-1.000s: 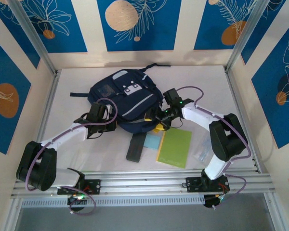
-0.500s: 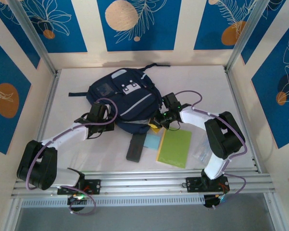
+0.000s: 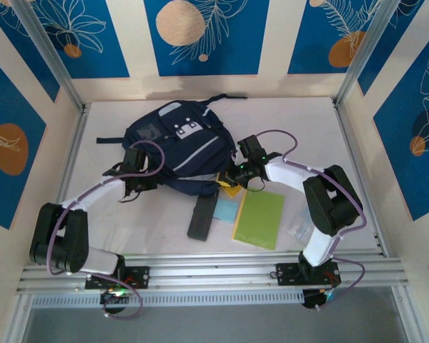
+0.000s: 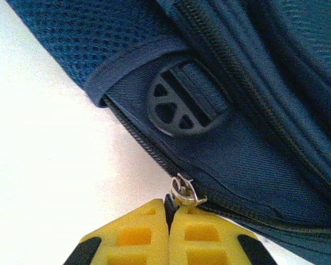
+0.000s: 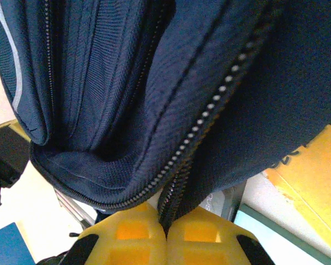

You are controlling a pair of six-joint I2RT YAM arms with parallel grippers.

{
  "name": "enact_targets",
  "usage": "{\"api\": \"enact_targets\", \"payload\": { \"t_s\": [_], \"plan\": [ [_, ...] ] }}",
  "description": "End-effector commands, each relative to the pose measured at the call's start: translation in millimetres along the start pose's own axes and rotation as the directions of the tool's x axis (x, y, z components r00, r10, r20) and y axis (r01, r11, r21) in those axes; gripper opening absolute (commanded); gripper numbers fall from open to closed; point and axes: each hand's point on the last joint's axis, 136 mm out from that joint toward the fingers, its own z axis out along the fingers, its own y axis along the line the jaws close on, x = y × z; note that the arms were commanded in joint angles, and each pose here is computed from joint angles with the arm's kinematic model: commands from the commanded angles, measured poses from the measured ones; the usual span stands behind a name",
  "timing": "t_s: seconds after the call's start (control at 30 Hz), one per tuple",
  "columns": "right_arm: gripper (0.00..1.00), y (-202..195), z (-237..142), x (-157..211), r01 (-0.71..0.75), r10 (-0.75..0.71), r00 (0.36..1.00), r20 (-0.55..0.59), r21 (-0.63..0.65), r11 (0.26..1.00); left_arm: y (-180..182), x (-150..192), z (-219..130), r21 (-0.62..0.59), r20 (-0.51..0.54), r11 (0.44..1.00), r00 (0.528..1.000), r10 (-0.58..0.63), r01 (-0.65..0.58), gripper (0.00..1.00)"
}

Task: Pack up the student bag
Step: Move the student bag to the top-left of the table.

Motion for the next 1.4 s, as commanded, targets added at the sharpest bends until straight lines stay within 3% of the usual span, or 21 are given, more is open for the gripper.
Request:
{"api": "enact_targets", "payload": {
  "t_s": [0.0, 0.13, 0.53, 0.67, 0.83, 0.9, 0.97, 1.13, 1.37],
  "plan": [
    [0.0, -27.3, -5.4, -9.7, -0.016, 0.012, 0.999, 0.033, 0.143, 0.99, 77.8, -16.4, -7.2, -0.338, 0.043, 0.938, 0.997, -0.06, 0.071, 0.0],
    [0.0, -5.2, 1.8, -8.3, 0.036, -0.036, 0.999, 0.004, 0.112, 0.993, 77.3, -26.3, -4.3, -0.312, 0.073, 0.943, 0.992, -0.098, 0.117, 0.0],
    [0.0, 65.4, 34.3, -15.3, 0.163, -0.164, 0.986, -0.04, -0.029, 0.986, 67.4, -23.4, -8.5, -0.26, 0.045, 0.955, 0.99, -0.137, 0.144, 0.47],
    [0.0, 92.2, 56.0, -6.1, 0.198, -0.204, 0.975, -0.09, -0.075, 0.977, 52.7, -17.7, -20.8, -0.164, 0.053, 0.969, 0.982, -0.179, 0.185, 0.59],
    [0.0, 123.3, 80.9, 10.7, 0.225, -0.247, 0.955, -0.164, -0.14, 0.964, 27.2, -12.9, -36.2, 0.0, 0.061, 0.968, 0.966, -0.252, 0.252, 0.63],
    [0.05, 131.9, 85.3, 17.6, 0.238, -0.266, 0.945, -0.188, -0.16, 0.958, 18.7, -13.1, -42.5, 0.048, 0.065, 0.961, 0.96, -0.274, 0.271, 0.63],
    [0.19, 135.8, 82.4, 20.7, 0.24, -0.271, 0.942, -0.199, -0.167, 0.956, 10.0, -14.3, -49.1, 0.09, 0.074, 0.956, 0.955, -0.287, 0.28, 0.63],
    [0.41, 132.7, 46.3, 14.0, 0.292, -0.315, 0.937, -0.148, -0.157, 0.943, -14.9, -18.0, -58.0, 0.196, 0.081, 0.935, 0.945, -0.316, 0.296, 0.64],
    [0.49, 71.1, -16.4, -11.4, 0.377, -0.372, 0.922, -0.104, 0.029, 0.926, -76.3, -12.2, -58.4, 0.328, 0.057, 0.907, 0.953, -0.297, 0.263, 0.64]
  ]
}}
